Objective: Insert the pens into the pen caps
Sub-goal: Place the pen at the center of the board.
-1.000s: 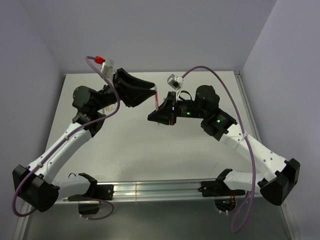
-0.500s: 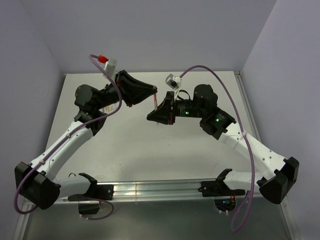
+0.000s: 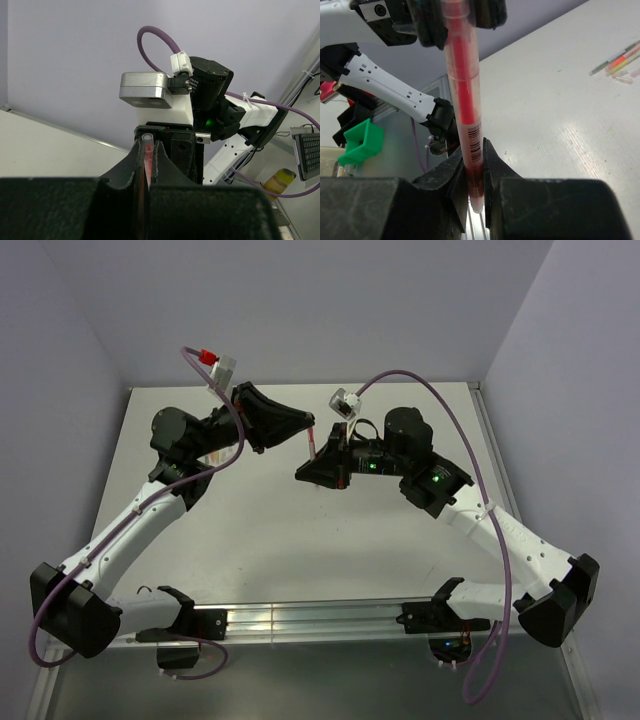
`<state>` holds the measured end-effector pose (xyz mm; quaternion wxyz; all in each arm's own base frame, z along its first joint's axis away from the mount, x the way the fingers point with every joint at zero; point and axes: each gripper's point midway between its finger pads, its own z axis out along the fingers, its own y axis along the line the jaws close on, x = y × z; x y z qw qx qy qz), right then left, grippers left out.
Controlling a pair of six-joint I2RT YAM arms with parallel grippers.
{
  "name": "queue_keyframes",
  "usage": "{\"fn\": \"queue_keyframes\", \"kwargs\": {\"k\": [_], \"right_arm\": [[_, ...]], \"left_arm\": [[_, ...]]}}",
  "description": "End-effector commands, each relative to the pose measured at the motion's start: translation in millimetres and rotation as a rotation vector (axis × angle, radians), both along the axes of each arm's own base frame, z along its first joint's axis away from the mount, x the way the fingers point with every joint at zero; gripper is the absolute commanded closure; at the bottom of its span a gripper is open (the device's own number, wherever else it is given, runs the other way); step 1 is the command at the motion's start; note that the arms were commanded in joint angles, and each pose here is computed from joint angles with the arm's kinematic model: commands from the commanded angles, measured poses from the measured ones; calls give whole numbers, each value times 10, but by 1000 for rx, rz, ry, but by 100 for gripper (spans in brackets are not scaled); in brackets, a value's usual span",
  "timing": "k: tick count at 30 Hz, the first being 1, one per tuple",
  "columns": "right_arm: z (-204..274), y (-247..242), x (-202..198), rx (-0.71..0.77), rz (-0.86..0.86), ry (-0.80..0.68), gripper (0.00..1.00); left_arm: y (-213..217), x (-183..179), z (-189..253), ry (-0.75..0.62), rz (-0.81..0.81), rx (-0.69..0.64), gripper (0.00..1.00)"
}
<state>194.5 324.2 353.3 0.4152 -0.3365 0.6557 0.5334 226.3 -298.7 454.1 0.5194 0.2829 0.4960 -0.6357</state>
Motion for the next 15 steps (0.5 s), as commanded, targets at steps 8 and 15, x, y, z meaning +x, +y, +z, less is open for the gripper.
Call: {"fn": "queue_keyframes", "kwargs": {"k": [8, 15], "right_arm": [[300, 20, 98, 34, -44, -47, 100], [301, 11, 98, 31, -48, -48, 100]], "left_arm": [[-58, -153, -196, -17, -54, 87, 84], [-67, -125, -185, -16, -47, 79, 100]]}}
